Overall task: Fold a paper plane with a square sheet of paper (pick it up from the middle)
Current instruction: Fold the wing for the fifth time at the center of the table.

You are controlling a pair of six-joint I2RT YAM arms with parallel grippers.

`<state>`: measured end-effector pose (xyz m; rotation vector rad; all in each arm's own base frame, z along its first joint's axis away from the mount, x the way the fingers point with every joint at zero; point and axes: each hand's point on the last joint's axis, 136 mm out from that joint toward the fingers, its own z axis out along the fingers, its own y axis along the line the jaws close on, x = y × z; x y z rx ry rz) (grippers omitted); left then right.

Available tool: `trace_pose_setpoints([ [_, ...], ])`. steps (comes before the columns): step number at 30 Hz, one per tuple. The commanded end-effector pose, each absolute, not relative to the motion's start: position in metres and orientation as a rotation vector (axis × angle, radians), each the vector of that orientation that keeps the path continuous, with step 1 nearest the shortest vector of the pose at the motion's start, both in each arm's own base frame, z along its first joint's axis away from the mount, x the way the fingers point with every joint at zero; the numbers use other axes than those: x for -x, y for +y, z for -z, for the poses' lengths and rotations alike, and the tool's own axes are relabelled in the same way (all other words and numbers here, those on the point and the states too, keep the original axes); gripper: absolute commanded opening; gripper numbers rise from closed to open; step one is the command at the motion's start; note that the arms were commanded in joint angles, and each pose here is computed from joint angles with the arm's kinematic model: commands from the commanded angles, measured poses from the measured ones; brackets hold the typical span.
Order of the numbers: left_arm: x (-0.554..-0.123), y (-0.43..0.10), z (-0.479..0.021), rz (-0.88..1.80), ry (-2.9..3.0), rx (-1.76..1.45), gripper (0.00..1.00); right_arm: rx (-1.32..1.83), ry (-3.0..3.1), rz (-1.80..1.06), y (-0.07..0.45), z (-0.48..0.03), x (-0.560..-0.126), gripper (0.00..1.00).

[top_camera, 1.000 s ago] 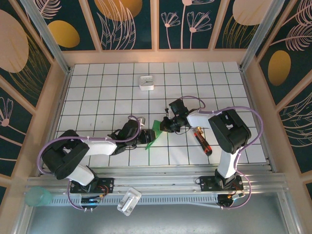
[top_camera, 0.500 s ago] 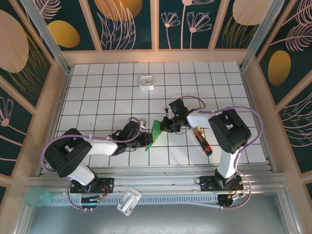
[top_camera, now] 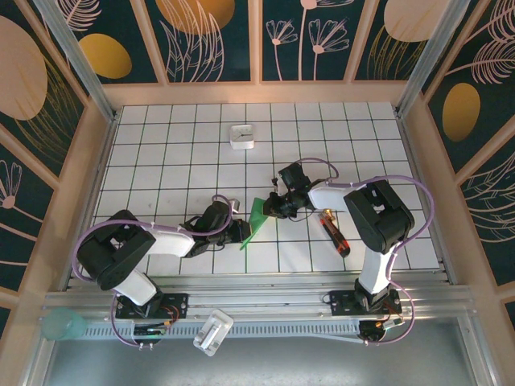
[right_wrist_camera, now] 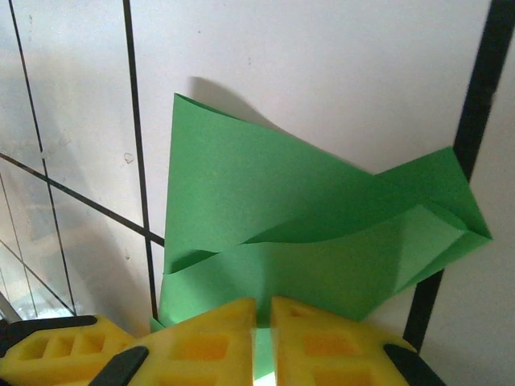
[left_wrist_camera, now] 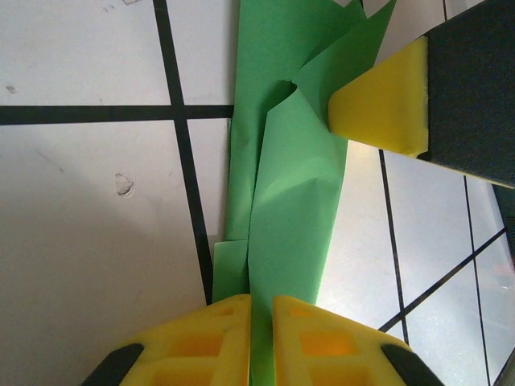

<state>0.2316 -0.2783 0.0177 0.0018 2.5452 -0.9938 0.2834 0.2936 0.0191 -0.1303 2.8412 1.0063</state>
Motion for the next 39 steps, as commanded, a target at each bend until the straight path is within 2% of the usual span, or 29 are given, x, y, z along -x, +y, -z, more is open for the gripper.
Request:
trace_pose_setpoints([
  [1,-0.221,-0.275,-0.001,0.980,2.606,0.002,0.14,0.175,2.809,-0.990,0.297,-0.027,-0.290,0.16],
  [20,-0.218,-0.268,0.005,0.942,2.620,0.004,0.12,0.265,2.674,-1.125,0.315,-0.068,-0.296,0.21],
  [29,-0.219,-0.268,0.004,0.941,2.619,0.009,0.11,0.335,2.700,-1.183,0.335,-0.057,-0.279,0.21],
  [39,-0.220,-0.269,0.002,0.943,2.614,0.004,0.12,0.318,2.764,-1.104,0.325,-0.028,-0.278,0.18],
])
